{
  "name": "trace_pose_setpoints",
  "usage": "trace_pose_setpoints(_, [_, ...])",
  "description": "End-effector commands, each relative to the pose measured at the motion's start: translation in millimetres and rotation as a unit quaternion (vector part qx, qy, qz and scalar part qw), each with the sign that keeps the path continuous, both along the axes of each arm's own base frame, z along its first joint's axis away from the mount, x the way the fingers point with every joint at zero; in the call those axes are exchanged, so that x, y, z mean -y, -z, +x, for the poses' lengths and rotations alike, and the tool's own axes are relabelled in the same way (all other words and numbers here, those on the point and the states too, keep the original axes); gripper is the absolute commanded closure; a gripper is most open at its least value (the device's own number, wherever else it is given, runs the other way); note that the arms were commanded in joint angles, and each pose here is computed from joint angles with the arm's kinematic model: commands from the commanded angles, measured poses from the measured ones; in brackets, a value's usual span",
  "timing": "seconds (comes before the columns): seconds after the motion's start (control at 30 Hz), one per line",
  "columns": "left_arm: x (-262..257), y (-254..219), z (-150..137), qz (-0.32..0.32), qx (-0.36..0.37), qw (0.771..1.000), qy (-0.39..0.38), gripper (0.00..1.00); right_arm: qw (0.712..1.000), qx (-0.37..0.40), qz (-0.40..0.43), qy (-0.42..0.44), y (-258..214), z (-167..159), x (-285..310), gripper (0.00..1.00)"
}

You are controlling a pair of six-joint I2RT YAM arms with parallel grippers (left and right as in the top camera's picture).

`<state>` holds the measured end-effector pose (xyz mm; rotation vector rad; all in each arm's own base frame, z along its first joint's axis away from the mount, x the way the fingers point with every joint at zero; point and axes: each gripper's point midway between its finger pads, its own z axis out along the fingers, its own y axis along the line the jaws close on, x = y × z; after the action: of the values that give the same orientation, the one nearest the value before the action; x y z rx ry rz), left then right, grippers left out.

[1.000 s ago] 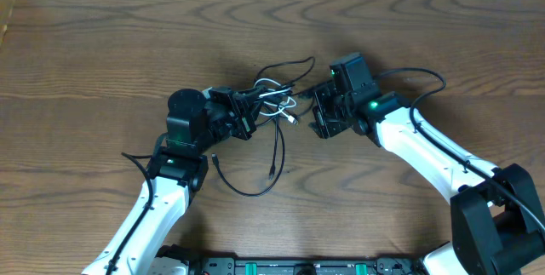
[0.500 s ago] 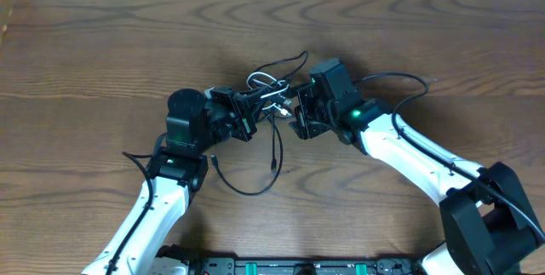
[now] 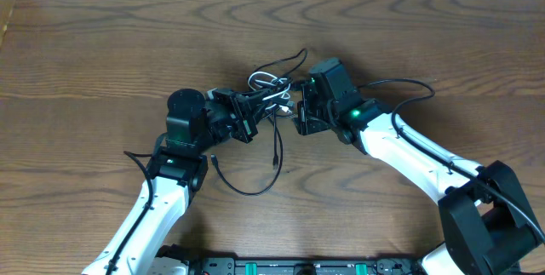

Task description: Untangle cables

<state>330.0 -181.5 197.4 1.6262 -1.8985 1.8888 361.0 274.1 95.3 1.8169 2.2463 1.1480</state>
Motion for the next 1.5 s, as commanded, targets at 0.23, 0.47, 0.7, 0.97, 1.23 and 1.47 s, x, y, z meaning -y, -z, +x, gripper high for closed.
trace_pose_setpoints(0.23, [11, -11, -11, -0.036, -0.017, 0.999, 0.037, 0.92, 0.998, 0.009, 0.056, -0.013, 17, 19, -26, 0.38])
trace_pose_setpoints(0.47, [14, -12, -14, -0.039, -0.018, 0.998, 0.049, 0.93, 0.994, 0.053, 0.095, -0.025, 0, 34, -39, 0.49])
trace_pose_setpoints(0.7, [14, -12, -15, -0.039, -0.018, 0.998, 0.05, 0.93, 0.989, 0.07, 0.124, -0.041, -14, 37, -45, 0.69])
trace_pose_setpoints(0.97, [13, -12, -14, -0.039, -0.017, 0.998, 0.049, 0.93, 0.985, 0.13, 0.015, -0.109, 4, 38, -29, 0.99])
trace_pose_setpoints(1.23, [-8, -3, 7, -0.014, -0.018, 0.999, -0.033, 0.93, 0.932, 0.198, -0.126, -0.277, 10, 12, -9, 0.99])
trace_pose_setpoints(1.47, [-50, 38, 20, 0.057, -0.079, 0.982, -0.16, 0.92, 0.781, 0.38, -0.14, -0.475, -64, -31, -23, 0.99])
